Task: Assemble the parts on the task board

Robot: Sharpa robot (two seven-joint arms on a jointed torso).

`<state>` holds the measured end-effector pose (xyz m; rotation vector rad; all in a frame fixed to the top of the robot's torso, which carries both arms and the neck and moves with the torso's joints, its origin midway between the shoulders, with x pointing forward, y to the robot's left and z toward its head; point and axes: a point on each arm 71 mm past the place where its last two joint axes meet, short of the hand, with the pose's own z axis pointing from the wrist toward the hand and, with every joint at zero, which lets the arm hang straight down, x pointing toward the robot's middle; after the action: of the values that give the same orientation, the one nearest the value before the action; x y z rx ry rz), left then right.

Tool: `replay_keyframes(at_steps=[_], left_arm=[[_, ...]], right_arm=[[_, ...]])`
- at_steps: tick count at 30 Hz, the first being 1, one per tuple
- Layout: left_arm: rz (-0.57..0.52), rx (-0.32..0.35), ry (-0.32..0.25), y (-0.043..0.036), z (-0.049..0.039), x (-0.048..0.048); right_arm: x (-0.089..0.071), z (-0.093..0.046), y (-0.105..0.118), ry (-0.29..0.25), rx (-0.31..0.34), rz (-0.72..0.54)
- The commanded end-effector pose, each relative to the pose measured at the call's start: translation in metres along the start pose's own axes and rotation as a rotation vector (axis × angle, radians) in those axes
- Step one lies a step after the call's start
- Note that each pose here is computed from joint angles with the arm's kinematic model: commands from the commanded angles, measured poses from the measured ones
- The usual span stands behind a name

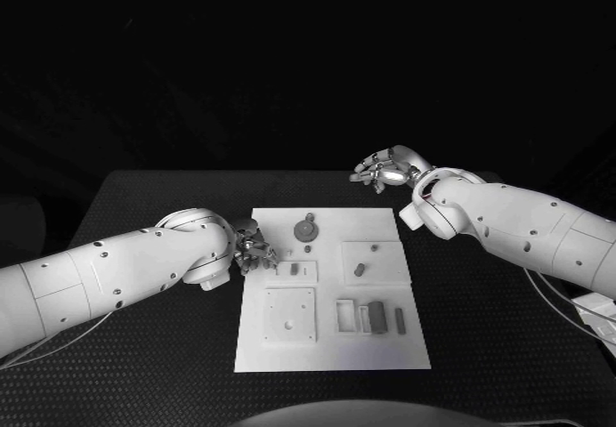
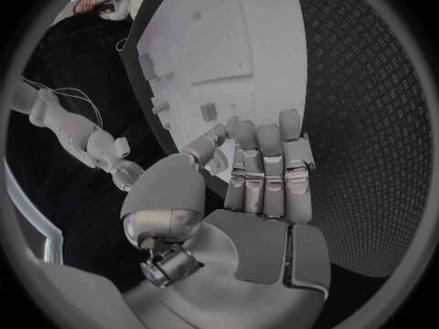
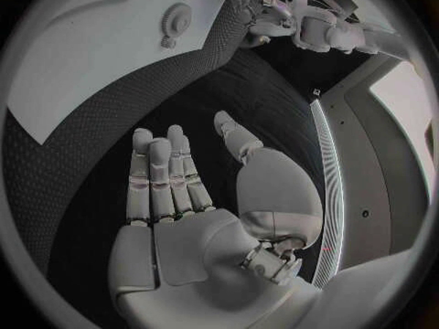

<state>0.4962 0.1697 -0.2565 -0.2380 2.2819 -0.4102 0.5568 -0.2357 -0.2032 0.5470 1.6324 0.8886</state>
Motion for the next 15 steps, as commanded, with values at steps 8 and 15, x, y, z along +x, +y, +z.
replay_keyframes(at_steps=[8,15], left_arm=[[0.04,0.048,0.01,-0.0119,-0.0031,0.0057],[0.079,0.071,-0.035,-0.0188,-0.0049,0.006]], right_arm=[[0.001,0.0,0.001,0.014,-0.007,0.001],[0.001,0.0,0.001,0.014,-0.007,0.001]])
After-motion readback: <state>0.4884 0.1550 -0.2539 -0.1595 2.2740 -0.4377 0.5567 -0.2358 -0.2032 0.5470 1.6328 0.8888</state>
